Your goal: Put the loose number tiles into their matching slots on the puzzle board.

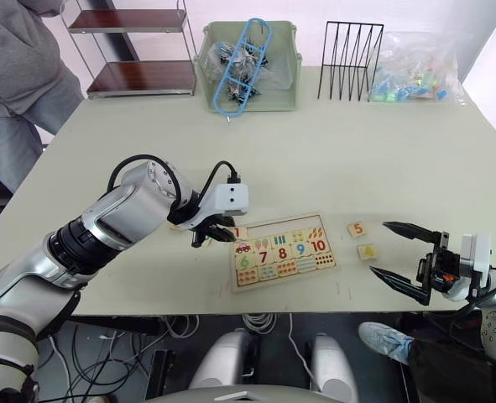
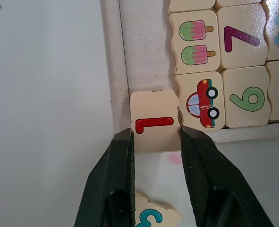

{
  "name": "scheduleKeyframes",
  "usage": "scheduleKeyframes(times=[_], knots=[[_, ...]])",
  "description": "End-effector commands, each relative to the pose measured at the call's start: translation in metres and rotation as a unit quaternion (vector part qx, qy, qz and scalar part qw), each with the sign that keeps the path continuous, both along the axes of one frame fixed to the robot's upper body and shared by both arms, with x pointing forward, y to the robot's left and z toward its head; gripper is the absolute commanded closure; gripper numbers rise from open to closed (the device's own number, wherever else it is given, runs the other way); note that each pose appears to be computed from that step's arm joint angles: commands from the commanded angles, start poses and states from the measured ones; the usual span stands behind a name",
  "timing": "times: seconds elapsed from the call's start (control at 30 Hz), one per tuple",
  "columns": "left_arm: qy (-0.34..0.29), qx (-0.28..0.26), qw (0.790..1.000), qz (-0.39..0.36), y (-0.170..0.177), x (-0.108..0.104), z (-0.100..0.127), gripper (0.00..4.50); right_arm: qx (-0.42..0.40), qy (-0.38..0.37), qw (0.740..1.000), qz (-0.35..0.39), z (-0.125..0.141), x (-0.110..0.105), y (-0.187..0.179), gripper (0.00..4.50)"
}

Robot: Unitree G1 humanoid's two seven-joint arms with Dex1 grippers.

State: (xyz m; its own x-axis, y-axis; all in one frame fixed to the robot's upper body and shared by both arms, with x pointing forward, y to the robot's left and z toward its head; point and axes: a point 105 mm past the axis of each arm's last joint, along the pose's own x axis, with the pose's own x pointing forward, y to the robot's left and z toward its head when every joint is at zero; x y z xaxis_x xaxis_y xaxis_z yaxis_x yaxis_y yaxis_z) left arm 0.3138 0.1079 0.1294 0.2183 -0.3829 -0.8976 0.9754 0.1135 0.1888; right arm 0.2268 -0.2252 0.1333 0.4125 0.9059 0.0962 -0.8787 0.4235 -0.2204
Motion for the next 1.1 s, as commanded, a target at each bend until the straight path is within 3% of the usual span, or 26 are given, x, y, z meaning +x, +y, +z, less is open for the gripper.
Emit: scheduleKeyframes(times=[0.03,0.7,0.93,0.97,1.1], knots=[[-0.006,-0.004,1.000,-0.008,-0.0031,-0.0001,0.0019,3.62,-0.006,-0.025,1.000,0.005,0.0104,-0.0021,0.0014,0.00],[-0.003,-0.011,1.000,-0.017,-0.0077,-0.0013,0.0001,3.62,-0.009,-0.025,1.000,0.001,0.0103,-0.0033,0.0006,0.00],[-0.006,-0.018,1.000,-0.012,-0.0082,0.0001,0.0005,0.28,-0.009,-0.025,1.000,0.001,0.0098,-0.0031,0.0003,0.00],[-0.006,-0.019,1.000,-0.012,-0.0082,0.0001,0.0006,0.07,-0.009,-0.024,1.000,0.001,0.0098,-0.0031,0.0004,0.00],[-0.004,-0.029,1.000,-0.008,-0.0090,0.0011,0.0041,0.07,-0.010,-0.024,1.000,0.001,0.0096,-0.0023,0.0002,0.00]])
